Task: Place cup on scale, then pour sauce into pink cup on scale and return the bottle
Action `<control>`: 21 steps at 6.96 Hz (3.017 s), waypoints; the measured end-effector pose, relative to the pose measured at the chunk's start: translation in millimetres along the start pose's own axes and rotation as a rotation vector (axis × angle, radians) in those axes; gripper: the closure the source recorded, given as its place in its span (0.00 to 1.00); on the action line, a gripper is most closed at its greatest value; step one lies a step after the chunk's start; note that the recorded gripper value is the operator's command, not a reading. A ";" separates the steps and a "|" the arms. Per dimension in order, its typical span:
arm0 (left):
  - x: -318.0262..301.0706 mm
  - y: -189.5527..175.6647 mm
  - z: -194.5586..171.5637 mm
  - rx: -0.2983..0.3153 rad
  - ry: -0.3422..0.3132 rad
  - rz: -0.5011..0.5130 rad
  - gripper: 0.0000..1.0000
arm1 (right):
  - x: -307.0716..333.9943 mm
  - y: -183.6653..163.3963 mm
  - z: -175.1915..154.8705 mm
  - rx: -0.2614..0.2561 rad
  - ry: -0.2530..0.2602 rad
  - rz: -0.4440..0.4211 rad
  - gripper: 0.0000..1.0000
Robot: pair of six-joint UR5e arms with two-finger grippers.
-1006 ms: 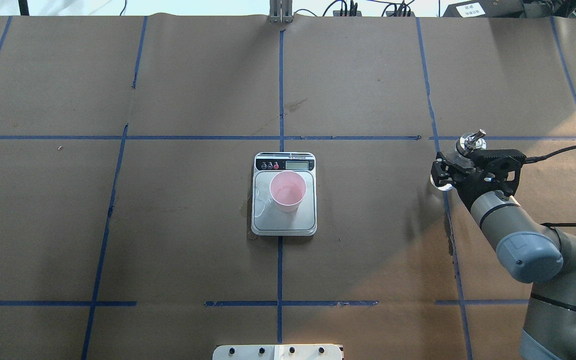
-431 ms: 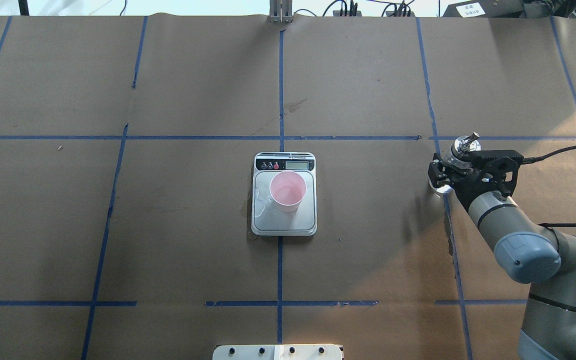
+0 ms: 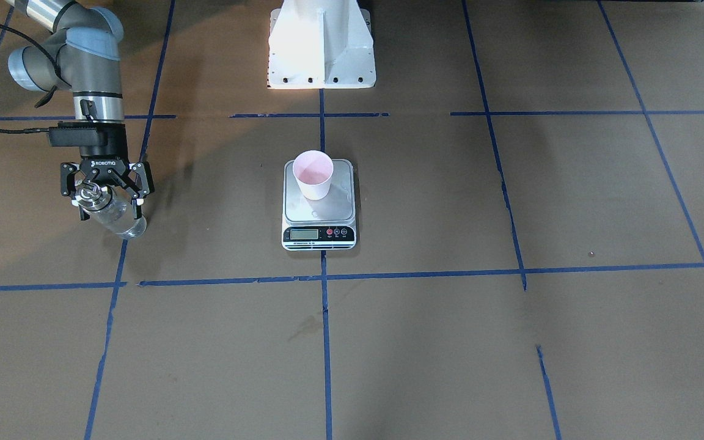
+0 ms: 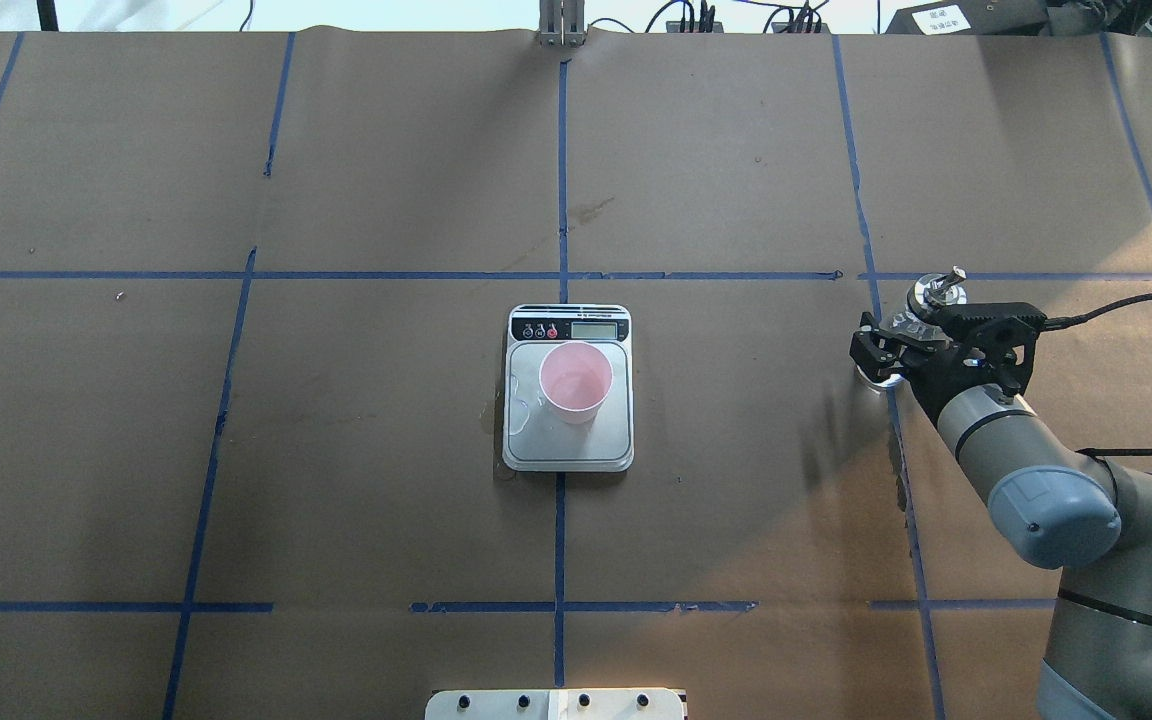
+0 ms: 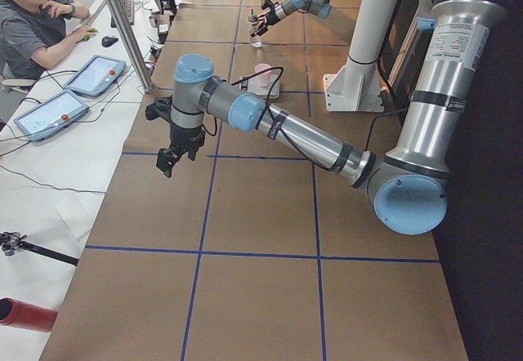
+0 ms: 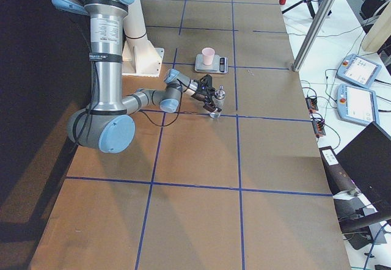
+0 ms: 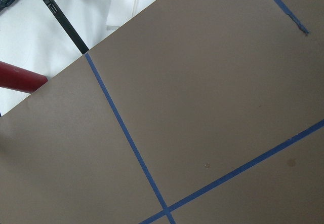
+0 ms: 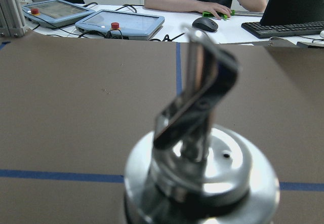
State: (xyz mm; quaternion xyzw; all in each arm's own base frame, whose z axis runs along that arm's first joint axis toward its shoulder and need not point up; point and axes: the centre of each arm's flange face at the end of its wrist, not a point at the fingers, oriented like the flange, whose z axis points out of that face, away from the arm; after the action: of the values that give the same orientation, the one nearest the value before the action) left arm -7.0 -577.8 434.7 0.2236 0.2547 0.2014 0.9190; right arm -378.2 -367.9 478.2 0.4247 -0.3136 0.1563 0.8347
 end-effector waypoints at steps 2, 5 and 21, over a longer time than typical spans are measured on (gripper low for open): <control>-0.2 -4.9 -4.4 0.006 -0.002 0.000 0.00 | 13.3 13.8 -1.9 -0.116 0.012 -0.036 0.00; -2.2 -2.9 -1.7 -0.001 -0.001 -0.005 0.00 | -18.3 -26.3 -59.8 -0.303 0.001 -0.056 0.00; -43.7 120.9 67.4 -0.152 0.154 -0.186 0.00 | 393.0 -198.2 -18.4 -1.008 -0.190 -0.242 0.00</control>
State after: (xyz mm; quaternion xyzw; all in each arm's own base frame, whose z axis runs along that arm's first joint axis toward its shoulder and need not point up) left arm -34.8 -520.8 565.1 0.1124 0.3281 0.1506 0.9258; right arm 30.0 -472.1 607.0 0.0159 -0.3728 -0.1508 0.9154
